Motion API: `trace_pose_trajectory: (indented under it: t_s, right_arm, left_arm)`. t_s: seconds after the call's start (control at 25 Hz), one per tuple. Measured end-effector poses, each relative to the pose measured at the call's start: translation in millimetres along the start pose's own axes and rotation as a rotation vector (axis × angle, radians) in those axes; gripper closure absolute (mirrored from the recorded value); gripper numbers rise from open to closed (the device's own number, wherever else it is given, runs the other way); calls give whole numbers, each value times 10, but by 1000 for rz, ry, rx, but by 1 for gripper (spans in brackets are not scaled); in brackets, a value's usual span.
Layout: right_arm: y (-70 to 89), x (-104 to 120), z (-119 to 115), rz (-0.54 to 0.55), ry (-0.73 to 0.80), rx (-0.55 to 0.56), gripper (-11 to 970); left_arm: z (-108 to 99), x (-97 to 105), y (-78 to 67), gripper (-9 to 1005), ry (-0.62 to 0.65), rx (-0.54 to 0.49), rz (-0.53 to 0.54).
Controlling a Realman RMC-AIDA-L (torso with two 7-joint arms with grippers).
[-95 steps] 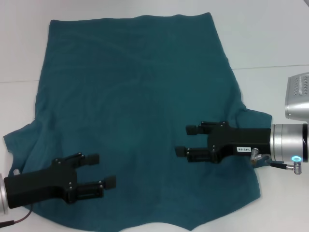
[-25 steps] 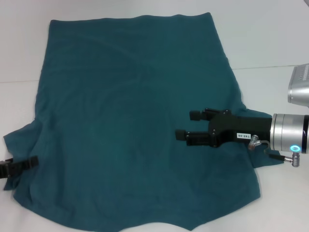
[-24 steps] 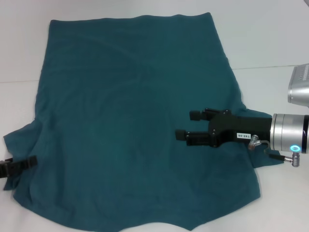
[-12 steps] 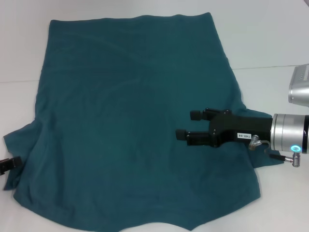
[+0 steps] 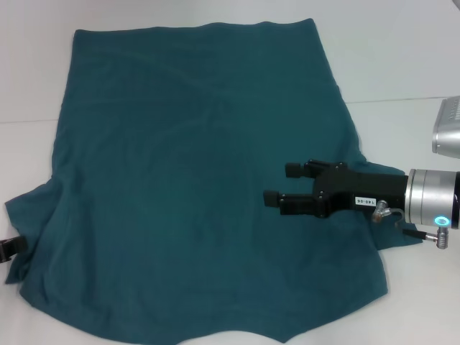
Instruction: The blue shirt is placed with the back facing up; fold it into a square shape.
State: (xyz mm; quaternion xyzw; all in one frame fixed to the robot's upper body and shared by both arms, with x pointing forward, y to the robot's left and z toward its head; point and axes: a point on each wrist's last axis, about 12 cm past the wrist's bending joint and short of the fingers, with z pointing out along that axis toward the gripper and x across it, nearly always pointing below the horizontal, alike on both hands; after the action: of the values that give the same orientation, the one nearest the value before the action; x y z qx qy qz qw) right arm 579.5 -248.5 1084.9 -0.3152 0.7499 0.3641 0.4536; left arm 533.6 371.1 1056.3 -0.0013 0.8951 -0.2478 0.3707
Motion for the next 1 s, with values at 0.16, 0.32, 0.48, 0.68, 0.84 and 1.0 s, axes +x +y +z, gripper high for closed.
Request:
trace_pose_trajectory:
  t_s: [0.16, 0.32, 0.48, 0.68, 0.84, 1.0]
  right_arm:
    - [3, 2, 4, -1, -1, -1, 27]
    - [7, 7, 5, 1, -2, 0, 28]
    - [18, 21, 17, 8, -2, -4, 28]
    - [43, 30, 47, 17, -5, -10, 28]
    - [51, 32, 62, 22, -5, -14, 27]
    - [55, 26, 72, 22, -5, -17, 28]
  left_arm:
    - [3, -5, -3, 981, -1, 1, 0]
    - [-18, -29, 18, 998, -11, -11, 0]
    - [-100, -89, 103, 995, -36, -60, 4]
    - [-238, -125, 234, 985, -54, -121, 0]
    - [-323, -163, 313, 976, -57, -162, 7]
    - [-382, -233, 348, 968, -70, -185, 23]
